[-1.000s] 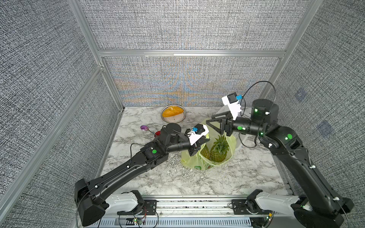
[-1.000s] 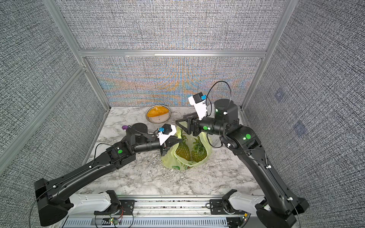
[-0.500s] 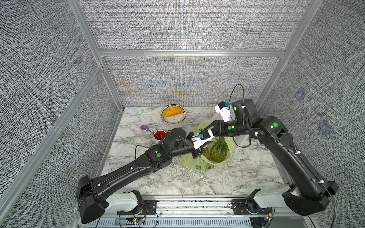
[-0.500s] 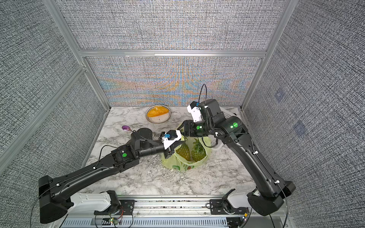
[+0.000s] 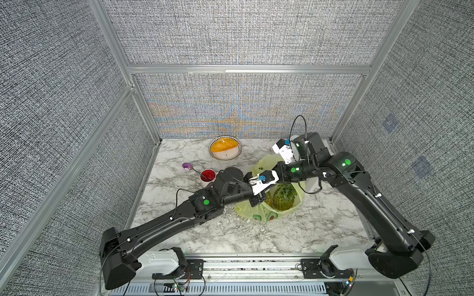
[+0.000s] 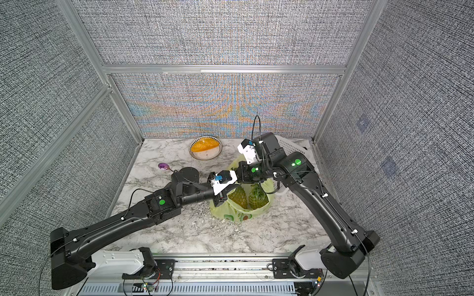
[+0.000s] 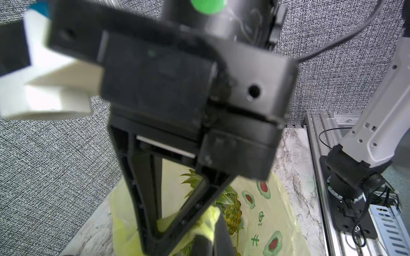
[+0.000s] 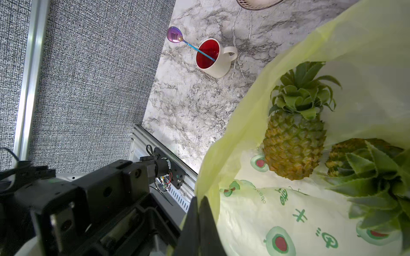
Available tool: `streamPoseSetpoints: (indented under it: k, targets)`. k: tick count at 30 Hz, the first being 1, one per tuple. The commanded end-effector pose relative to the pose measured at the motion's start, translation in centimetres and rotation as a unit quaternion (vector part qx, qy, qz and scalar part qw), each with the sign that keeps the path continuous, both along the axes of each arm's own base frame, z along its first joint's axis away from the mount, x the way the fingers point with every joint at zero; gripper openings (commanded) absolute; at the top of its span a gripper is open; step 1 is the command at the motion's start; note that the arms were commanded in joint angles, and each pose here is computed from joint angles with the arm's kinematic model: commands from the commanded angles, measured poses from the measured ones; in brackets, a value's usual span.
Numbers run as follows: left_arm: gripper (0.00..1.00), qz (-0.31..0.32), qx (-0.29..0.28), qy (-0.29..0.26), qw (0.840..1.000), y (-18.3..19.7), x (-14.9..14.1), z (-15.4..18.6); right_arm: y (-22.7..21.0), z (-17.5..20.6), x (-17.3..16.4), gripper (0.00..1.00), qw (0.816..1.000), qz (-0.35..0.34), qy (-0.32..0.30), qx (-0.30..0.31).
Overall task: Place the pineapple into a plastic bag & tie a knot
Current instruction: Cross the plastic bag at the center of the board.
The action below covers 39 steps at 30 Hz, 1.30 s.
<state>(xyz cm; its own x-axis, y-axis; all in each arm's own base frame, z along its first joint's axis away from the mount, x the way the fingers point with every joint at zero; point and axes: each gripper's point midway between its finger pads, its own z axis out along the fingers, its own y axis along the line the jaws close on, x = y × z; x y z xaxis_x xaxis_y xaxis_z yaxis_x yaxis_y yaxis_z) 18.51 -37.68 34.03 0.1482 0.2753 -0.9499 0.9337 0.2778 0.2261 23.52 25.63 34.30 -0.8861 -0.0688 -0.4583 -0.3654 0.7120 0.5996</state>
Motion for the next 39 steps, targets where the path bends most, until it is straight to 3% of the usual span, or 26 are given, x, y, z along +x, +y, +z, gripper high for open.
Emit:
streamPoseSetpoints:
  k: [1, 2, 7, 13, 15, 18, 19, 24, 34, 39]
  targets:
    - [0.0, 0.021, -0.006, 0.004, 1.0, 0.4, 0.6, 0.6, 0.2, 0.8, -0.3, 0.0, 1.0, 0.009, -0.007, 0.018]
    - [0.0, 0.023, -0.005, 0.006, 1.0, 0.6, 0.5, 0.6, 0.0, 0.9, -0.2, 0.0, 1.0, 0.006, -0.009, 0.018]
    - [0.39, 0.031, 0.011, 0.031, 0.999, 2.7, -0.5, -0.2, -0.9, 1.6, 0.5, 0.0, 0.999, -0.015, -0.027, 0.02]
    - [0.69, 0.079, -0.017, 0.016, 0.997, 6.4, -0.8, 0.0, -0.7, 1.6, 0.5, 0.0, 0.999, -0.004, -0.036, 0.026]
    - [0.77, 0.092, -0.036, 0.002, 0.995, 7.0, 0.1, 0.2, -0.6, 1.8, 0.4, 0.0, 0.999, 0.004, -0.041, 0.029]
    - [0.85, 0.062, -0.041, 0.0, 0.997, 6.2, 0.8, 0.5, -0.2, 2.3, 0.1, 0.0, 0.998, 0.022, -0.053, 0.04]
    - [0.99, 0.051, -0.038, -0.009, 0.998, 5.6, 0.9, 0.5, -0.2, 2.5, 0.0, 0.0, 0.997, 0.024, -0.058, 0.042]
    - [1.0, 0.024, -0.074, -0.039, 0.996, 2.9, 2.1, 1.8, -0.2, 2.8, -0.7, 0.0, 0.996, 0.042, -0.065, 0.047]
    - [1.0, -0.013, -0.092, -0.026, 0.995, 0.9, 3.4, 0.9, 0.0, 3.3, -1.9, 0.0, 0.992, 0.082, -0.076, 0.062]
    - [0.84, -0.049, -0.078, -0.007, 0.996, 0.4, 3.3, -0.3, -0.6, 3.8, -1.7, 0.0, 0.991, 0.085, -0.081, 0.068]
